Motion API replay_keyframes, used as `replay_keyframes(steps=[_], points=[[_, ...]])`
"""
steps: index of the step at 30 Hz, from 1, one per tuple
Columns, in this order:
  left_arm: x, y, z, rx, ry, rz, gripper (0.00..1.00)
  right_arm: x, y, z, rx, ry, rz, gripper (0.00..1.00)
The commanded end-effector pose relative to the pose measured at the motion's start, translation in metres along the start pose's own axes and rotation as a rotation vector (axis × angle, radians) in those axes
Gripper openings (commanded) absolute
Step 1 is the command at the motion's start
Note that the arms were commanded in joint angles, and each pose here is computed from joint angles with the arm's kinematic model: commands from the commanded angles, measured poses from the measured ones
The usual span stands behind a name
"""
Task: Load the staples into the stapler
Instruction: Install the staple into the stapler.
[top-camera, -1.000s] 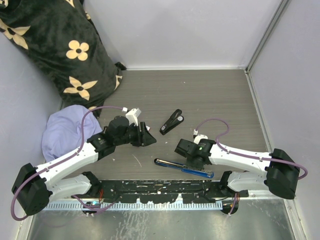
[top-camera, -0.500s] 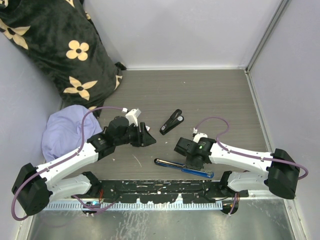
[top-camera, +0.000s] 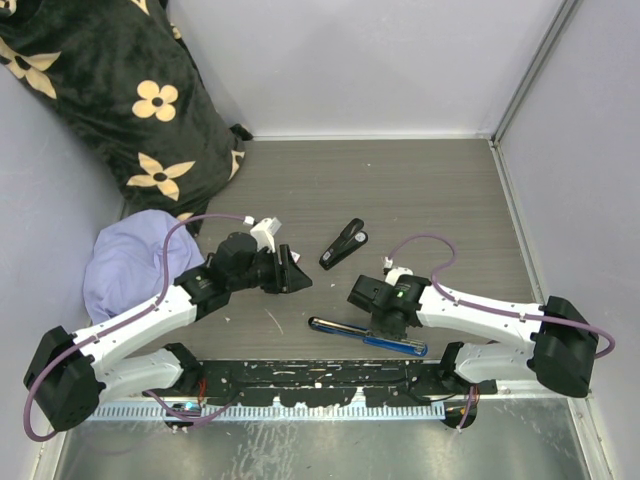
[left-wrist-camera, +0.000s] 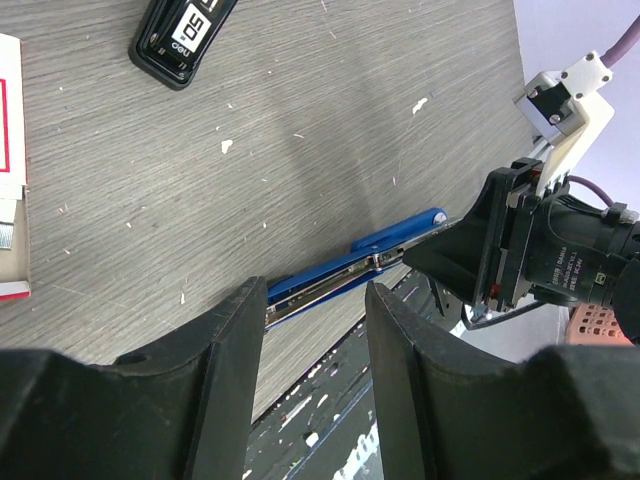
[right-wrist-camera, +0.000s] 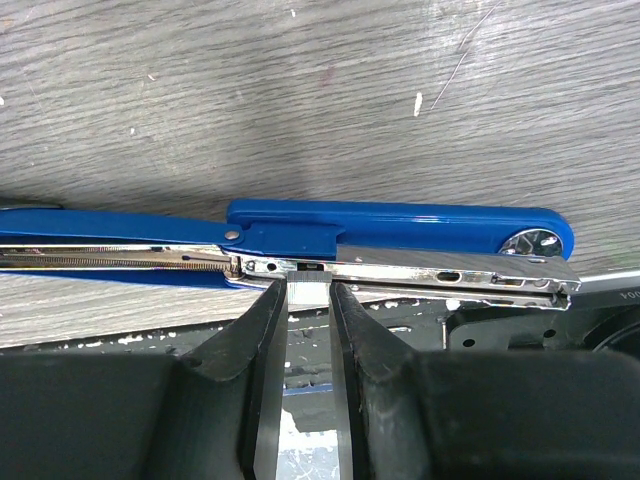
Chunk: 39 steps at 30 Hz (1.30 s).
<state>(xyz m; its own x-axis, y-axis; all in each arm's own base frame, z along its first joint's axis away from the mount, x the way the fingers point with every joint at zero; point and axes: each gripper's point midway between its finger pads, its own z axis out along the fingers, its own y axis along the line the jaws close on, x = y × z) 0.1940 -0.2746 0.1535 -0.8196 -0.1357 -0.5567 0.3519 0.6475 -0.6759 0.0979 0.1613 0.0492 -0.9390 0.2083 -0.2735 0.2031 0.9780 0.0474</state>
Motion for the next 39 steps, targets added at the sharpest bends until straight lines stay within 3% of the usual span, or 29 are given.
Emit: replay_keyframes(steps=[1,39], points=[[-0.0091,-0.0095,0.001,0.049,-0.03,0.011,0.46,-0.0003,0.0026,0.001,-0.007,-0.005,-0.003,0.26],[-0.0105,-0.0133,-0.0018,0.078,-0.028,0.027,0.46,-0.0058,-0.0047,0.0089,0.058,-0.031,-0.062,0.26]])
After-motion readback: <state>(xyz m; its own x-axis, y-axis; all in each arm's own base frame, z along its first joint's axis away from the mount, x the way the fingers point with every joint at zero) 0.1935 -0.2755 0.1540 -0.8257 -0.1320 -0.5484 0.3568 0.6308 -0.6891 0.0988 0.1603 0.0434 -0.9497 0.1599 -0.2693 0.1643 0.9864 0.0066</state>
